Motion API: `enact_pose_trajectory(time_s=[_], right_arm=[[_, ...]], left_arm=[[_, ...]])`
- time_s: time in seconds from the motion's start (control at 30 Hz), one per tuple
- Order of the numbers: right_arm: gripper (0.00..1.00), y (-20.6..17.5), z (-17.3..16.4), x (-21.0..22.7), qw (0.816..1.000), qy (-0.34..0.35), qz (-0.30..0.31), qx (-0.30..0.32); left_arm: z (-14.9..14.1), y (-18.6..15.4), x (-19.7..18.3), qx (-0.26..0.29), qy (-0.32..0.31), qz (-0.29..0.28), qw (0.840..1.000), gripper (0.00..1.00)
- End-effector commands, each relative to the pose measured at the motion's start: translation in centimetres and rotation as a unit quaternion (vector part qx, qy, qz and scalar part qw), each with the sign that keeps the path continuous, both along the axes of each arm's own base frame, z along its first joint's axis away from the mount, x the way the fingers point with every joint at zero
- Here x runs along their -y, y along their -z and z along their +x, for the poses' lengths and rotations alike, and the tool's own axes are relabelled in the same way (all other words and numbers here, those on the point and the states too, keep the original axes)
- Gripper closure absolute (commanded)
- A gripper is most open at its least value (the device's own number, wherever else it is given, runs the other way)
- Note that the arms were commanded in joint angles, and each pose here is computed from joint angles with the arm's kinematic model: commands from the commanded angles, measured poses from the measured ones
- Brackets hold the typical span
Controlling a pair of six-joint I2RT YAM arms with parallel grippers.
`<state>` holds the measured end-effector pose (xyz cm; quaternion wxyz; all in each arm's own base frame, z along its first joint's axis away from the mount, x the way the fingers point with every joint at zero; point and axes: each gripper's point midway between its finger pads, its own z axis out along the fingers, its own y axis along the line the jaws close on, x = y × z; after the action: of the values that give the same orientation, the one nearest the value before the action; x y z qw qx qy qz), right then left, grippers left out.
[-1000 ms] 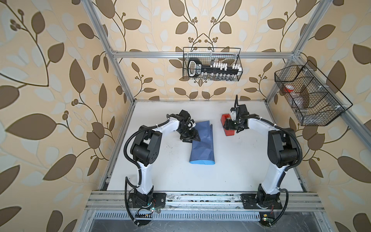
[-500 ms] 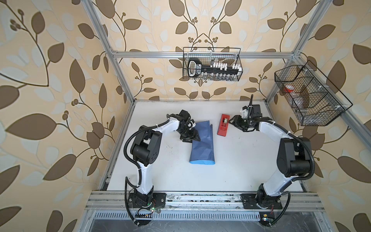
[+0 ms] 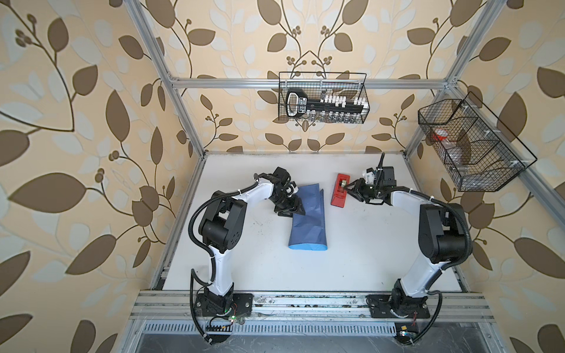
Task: Wrap a gift box in wrapping paper
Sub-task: Adjust the cutter at the top-center of the table, then tear off the tape with the cutter.
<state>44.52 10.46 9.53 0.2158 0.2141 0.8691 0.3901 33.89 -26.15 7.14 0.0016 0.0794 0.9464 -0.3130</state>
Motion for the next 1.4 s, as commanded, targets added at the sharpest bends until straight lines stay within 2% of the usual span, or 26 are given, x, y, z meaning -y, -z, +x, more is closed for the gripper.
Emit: enact_pose_trajectory(time_s=[0.0,0.43,0.7,0.83,1.13,1.37], right_arm=[[0.65,1.2,-0.4,-0.9,1.000,-0.013,0.015,-0.011],[0.69,3.2,-0.1,-1.6,0.999,-0.017,0.033,-0.027],[0.81,3.6,0.4,-1.8,0.999,-0.017,0.040,-0.027],[1.00,2.7,0.8,-2.1,0.998,-0.019,0.049,-0.017],[1.00,-2.6,3.1,-2.2,0.996,-0.014,0.078,0.040],[1.00,-2.5,3.3,-2.3,0.995,-0.008,0.093,0.037]], left_arm=[[-1.0,4.4,-2.4,-0.017,-0.001,0.099,0.995,0.36],[-0.9,4.5,-2.4,-0.016,-0.001,0.101,0.995,0.37],[-0.8,4.5,-2.5,-0.014,-0.003,0.103,0.995,0.37],[-0.7,4.5,-2.5,-0.014,-0.003,0.104,0.995,0.37],[-0.7,4.5,-2.5,-0.011,-0.003,0.106,0.994,0.37],[-0.7,4.4,-2.5,-0.009,0.000,0.107,0.994,0.37]])
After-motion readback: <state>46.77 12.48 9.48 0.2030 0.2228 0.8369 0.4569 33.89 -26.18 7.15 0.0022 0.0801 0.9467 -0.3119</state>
